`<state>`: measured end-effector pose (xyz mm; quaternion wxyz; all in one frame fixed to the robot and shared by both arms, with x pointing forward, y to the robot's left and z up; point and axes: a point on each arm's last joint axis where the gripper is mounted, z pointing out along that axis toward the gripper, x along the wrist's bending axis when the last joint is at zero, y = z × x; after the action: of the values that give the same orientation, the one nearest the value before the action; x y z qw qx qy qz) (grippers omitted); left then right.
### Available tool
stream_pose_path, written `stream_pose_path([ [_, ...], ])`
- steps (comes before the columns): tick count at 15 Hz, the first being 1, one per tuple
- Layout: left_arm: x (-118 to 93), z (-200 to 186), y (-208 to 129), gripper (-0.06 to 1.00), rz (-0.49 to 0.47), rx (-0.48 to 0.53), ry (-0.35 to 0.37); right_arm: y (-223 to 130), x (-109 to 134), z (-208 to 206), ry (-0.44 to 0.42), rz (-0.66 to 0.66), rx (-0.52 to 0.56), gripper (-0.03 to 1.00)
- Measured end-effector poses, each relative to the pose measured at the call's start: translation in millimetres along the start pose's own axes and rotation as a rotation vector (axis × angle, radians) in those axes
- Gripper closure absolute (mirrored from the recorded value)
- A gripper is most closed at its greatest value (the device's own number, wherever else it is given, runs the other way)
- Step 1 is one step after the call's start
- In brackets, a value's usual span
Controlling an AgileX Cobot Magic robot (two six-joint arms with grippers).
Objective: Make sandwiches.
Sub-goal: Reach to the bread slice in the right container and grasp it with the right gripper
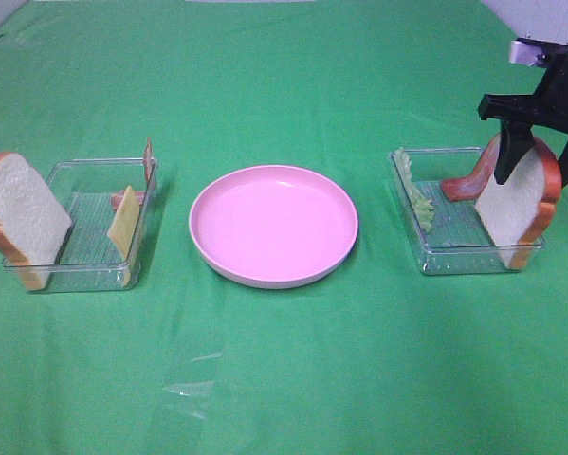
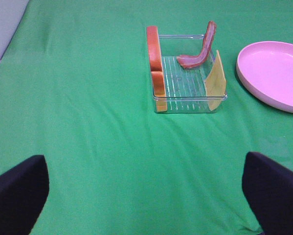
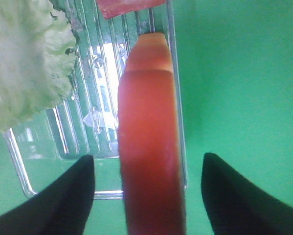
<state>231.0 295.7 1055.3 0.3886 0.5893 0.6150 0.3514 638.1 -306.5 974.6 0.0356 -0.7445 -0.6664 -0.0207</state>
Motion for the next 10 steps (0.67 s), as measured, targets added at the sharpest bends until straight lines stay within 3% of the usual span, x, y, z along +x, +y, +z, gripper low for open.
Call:
stream_pose_path([
  [3, 0.0, 0.0, 0.0, -0.05, 0.000, 0.000, 0.000, 0.0, 0.3, 0.0, 0.003, 0.001, 0.000, 0.36],
  [5, 0.0, 0.0, 0.0, -0.05, 0.000, 0.000, 0.000, 0.0, 0.3, 0.0, 0.003, 0.000, 0.000, 0.43],
  [8, 0.0, 0.0, 0.0, -0.05, 0.000, 0.000, 0.000, 0.0, 0.3, 0.0, 0.003, 0.000, 0.000, 0.74],
  [10, 0.0, 0.0, 0.0, -0.05, 0.000, 0.000, 0.000, -0.1, 0.3, 0.0, 0.003, 0.000, 0.001, 0.74],
])
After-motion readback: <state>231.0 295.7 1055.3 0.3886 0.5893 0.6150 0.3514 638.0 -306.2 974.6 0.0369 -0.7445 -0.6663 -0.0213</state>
